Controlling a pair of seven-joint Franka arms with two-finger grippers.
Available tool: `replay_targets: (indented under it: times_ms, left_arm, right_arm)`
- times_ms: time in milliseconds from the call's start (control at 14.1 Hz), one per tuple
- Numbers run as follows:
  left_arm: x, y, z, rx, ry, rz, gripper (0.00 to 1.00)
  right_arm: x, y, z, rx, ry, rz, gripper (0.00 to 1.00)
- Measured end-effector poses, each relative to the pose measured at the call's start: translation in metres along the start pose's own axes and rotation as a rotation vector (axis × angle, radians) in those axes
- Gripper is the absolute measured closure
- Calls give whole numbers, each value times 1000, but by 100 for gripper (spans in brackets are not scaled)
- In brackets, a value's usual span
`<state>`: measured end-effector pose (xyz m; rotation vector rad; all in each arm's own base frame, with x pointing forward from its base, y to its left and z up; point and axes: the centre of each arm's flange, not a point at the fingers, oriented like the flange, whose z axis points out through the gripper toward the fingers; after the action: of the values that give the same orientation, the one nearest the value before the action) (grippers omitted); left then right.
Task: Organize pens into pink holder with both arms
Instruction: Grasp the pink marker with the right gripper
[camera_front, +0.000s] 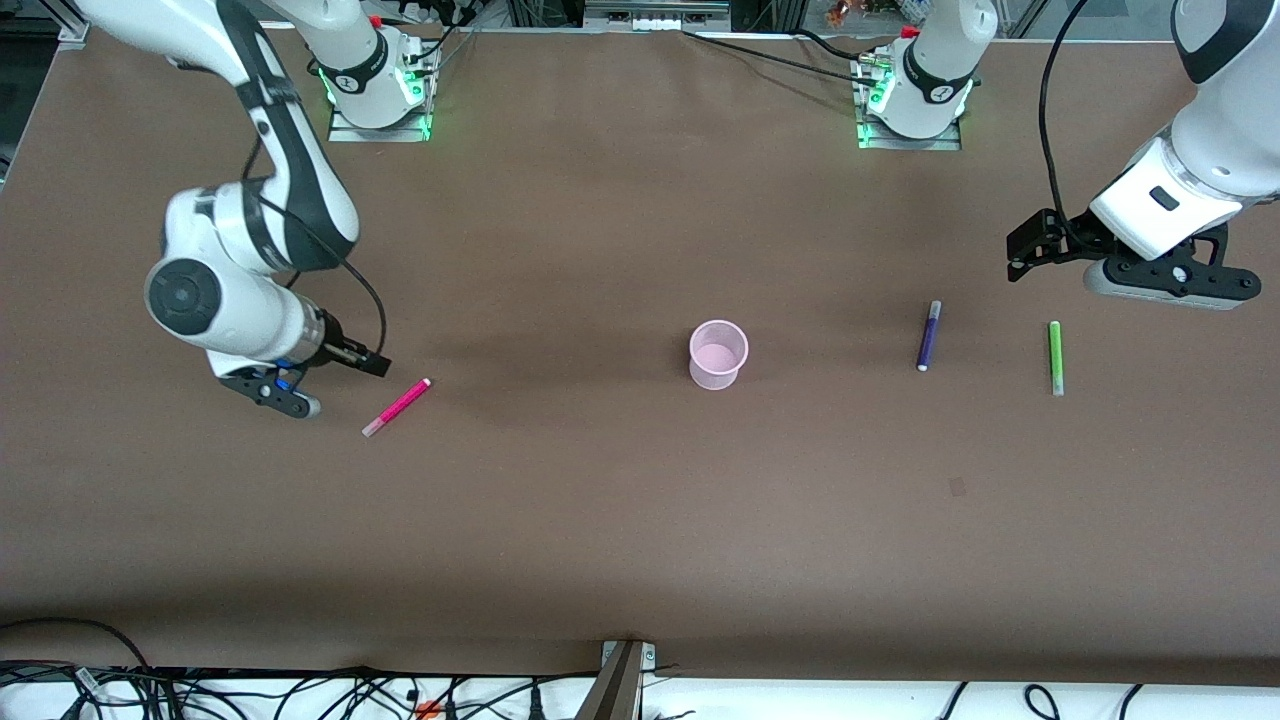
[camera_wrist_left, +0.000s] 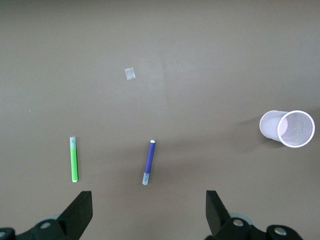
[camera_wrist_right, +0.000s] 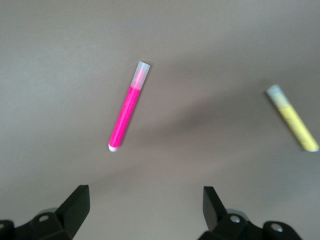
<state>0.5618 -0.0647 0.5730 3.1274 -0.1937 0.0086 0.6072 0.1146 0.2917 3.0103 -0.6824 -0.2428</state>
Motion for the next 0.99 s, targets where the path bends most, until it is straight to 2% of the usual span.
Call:
replay_targets:
  times_ms: [283,424,495,566,707,778,848,919,990]
  left_arm:
    - [0,0,0,0,0,0,0]
    - [0,0,0,0,0,0,0]
    - [0,0,0,0,0,0,0]
    - [0,0,0,0,0,0,0]
    - [0,0,0,0,0,0,0]
    - [0,0,0,0,0,0,0]
    - [0,0,0,0,0,0,0]
    - [0,0,0,0,0,0,0]
    - [0,0,0,0,0,0,0]
  right_arm:
    - [8,-11,56,45,-54,93,1]
    - [6,-19,75,57,-53,113,3]
    - [3,-23,84,63,-42,118,9]
    - [-1,-25,92,68,-30,119,9]
    - [-5,-26,103,73,-17,121,13]
    - [-5,-26,106,76,-12,123,19]
    - [-5,-26,107,81,-4,124,19]
    - [-4,-26,108,85,2,124,23]
    - [-3,-26,110,87,6,125,35]
